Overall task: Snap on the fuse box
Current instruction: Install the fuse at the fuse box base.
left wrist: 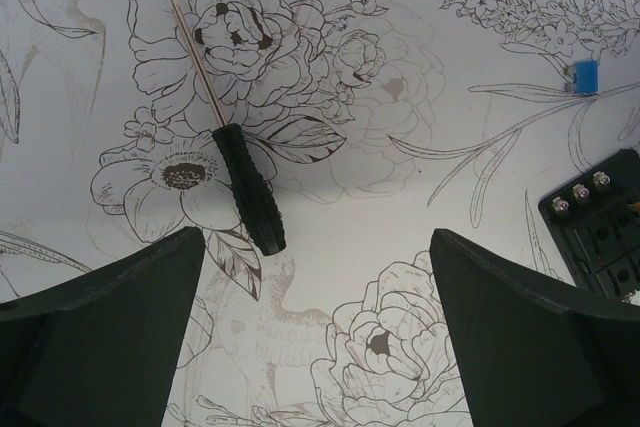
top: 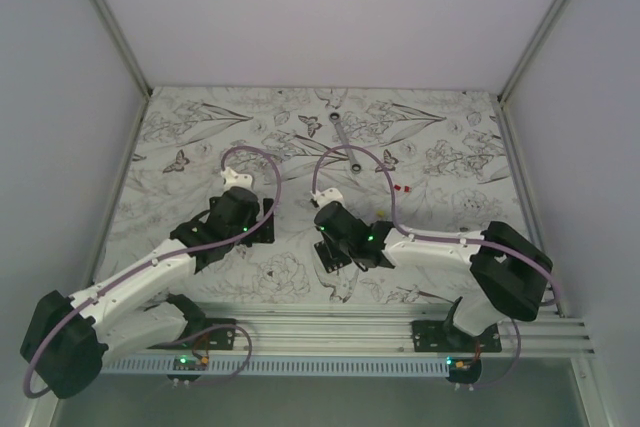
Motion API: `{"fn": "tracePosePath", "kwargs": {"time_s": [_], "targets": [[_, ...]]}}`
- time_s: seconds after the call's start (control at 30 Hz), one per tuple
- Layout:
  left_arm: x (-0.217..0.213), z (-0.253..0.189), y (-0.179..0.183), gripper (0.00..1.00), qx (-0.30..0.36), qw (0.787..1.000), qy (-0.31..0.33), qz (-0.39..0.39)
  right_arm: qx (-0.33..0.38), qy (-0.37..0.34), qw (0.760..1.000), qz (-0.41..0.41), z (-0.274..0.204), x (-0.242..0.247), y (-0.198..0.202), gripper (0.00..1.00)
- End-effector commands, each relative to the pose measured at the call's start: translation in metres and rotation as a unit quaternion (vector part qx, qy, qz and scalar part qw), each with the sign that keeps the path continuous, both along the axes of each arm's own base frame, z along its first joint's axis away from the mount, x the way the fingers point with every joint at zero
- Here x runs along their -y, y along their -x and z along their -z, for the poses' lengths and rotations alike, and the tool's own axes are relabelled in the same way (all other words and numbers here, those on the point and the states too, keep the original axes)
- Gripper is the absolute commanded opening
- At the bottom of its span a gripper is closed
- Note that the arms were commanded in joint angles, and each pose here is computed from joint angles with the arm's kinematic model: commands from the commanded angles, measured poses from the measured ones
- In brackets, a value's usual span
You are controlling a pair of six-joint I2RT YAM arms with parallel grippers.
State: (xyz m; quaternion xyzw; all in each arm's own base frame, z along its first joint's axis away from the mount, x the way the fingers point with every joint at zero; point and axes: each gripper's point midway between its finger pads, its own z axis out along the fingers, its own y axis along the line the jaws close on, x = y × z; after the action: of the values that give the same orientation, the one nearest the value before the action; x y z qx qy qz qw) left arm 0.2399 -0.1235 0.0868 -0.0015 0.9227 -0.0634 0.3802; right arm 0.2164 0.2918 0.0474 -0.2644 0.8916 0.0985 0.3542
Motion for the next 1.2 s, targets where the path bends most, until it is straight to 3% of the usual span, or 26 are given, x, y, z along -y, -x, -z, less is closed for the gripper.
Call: {"fn": "tracePosePath", "kwargs": {"time_s": [0.0, 1.17], "targets": [[-0.004, -0.005, 0.000, 1.00, -0.001, 1.000, 0.002, -0.012, 0.019, -0.019, 1.000, 0.014, -0.011, -0.012, -0.007, 0.00], [-0.006, -0.005, 0.001, 1.00, 0.000, 1.000, 0.010, -0.021, 0.027, -0.011, 0.999, 0.044, -0.002, -0.005, -0.001, 0.00]]}}
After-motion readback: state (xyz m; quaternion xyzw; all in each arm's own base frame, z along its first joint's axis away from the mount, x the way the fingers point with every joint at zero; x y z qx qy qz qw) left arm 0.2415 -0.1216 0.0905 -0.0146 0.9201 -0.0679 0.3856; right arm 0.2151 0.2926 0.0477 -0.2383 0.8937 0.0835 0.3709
